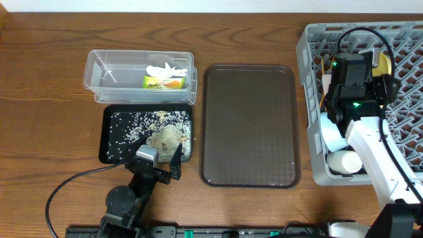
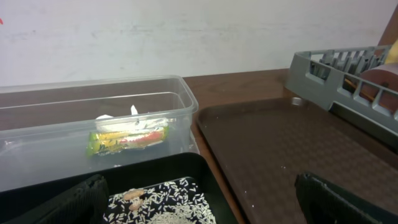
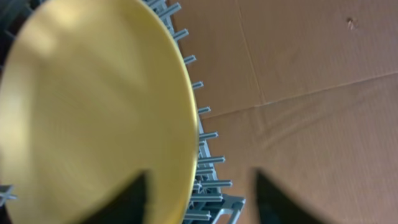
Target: Sort waste into correct bins and load items into the dishwasher rack
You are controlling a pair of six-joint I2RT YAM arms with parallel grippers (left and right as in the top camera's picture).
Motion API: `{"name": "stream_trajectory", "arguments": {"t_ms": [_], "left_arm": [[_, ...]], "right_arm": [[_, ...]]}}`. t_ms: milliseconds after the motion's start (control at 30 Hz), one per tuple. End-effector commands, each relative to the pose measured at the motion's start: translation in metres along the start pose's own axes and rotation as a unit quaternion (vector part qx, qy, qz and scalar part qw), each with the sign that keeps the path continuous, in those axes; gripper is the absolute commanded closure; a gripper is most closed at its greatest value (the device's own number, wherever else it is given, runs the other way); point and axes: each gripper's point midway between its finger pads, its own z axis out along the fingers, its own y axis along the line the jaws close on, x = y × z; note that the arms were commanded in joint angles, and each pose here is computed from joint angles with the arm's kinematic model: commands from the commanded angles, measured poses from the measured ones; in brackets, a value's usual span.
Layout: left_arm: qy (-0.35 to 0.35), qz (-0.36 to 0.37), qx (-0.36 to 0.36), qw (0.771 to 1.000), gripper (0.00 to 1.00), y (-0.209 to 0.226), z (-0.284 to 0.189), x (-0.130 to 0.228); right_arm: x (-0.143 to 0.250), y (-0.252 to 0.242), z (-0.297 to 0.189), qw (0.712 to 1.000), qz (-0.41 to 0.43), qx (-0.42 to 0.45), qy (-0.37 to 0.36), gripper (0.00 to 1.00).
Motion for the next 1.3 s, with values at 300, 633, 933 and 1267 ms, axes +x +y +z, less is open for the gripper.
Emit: {"name": "stream_trajectory", "arguments": {"t_ms": [300,633,933,1267], "left_arm": [[0.022,0.001,0.005,1.0,0.02,-0.001,0.001,0.015],[0.022,0.001,0.005,1.0,0.03,-0.001,0.001,0.015],[0.022,0.001,0.005,1.0,0.03,-0.001,0.001,0.015],[0.022,0.001,0.005,1.0,0.02,-0.001,0.001,0.015]], "right_arm": [[-0.021,-0.046,-0.094,0.957,0.178,-0.176,-0.144,0.01],[0.003,-0.039,-0.281,0.73,0.209,-0.576,-0.301,0.01],[0.027,-0.058,-0.332,0.644,0.183,-0.651,-0.357,0.01],[0.057,-0.031,-0.31,0.691,0.157,-0.65,-0.274,0.01]]}}
